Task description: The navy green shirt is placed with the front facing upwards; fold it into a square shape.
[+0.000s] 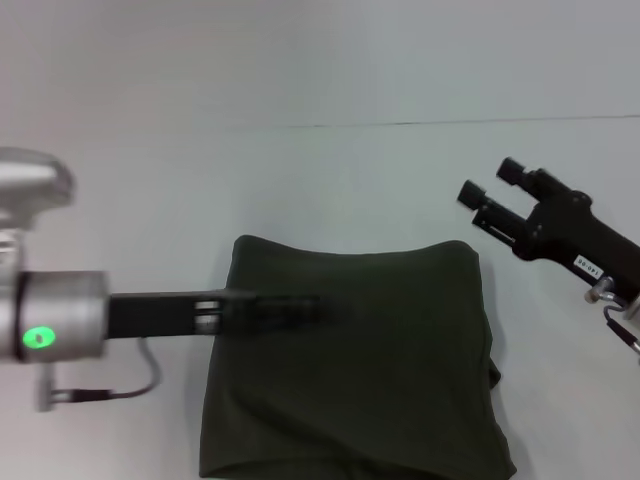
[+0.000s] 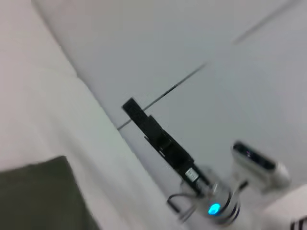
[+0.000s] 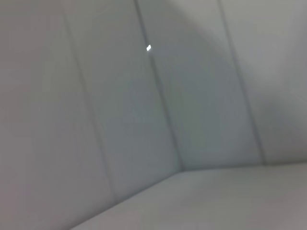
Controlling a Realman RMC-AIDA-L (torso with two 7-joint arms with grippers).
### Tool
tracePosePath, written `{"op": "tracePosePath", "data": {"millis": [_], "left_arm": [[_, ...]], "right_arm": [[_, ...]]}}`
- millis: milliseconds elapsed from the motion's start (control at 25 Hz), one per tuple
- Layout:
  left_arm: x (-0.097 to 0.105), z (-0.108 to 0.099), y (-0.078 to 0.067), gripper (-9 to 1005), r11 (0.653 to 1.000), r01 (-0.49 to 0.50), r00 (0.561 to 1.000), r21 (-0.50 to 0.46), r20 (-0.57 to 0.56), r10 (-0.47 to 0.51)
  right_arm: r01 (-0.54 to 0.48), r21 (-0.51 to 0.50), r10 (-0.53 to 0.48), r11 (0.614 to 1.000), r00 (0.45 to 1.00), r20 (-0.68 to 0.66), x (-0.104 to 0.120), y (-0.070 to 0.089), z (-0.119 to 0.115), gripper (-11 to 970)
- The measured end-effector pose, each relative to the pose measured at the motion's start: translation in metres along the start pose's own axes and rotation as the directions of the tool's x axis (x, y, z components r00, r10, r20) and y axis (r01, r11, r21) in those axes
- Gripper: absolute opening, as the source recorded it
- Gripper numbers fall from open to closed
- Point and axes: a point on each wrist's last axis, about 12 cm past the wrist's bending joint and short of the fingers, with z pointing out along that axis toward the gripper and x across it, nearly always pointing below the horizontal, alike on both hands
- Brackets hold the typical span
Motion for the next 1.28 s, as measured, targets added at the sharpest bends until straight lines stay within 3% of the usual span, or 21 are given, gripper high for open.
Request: {"op": "tracePosePath", "data": {"millis": [160, 320, 440, 640, 840, 1280], "left_arm": [[0.002, -0.022, 0.001, 664, 0.984, -0.161, 0.987, -0.073, -0.040, 0.158], [0.005, -0.029, 0.005, 663, 0.936, -0.326, 0.945, -0.131, -0.081, 0.318], [0.011, -0.030, 0.008, 662, 0.880, -0.445, 0.895, -0.167, -0.105, 0.433], [0.027, -0.035, 0.008, 660, 0.772, -0.603, 0.798, -0.201, -0.144, 0.585], [0.038, -0.042, 0.007, 659, 0.728, -0.647, 0.761, -0.225, -0.148, 0.631], [0.062, -0.062, 0.009, 663, 0.723, -0.636, 0.771, -0.268, -0.202, 0.604]], "right_arm": [[-0.024, -0.151, 0.007, 0.988, 0.994, -0.110, -0.016, -0.003, 0.003, 777], [-0.002, -0.279, -0.050, 0.960, 0.982, -0.181, -0.027, 0.001, 0.002, 777], [0.034, -0.373, -0.123, 0.927, 0.968, -0.219, -0.029, 0.007, -0.001, 777], [0.033, -0.421, -0.163, 0.906, 0.947, -0.278, -0.022, 0.011, -0.010, 776], [0.051, -0.436, -0.199, 0.899, 0.933, -0.301, -0.011, 0.015, -0.026, 776], [0.047, -0.331, -0.172, 0.942, 0.917, -0.360, 0.012, 0.014, -0.083, 776]]}}
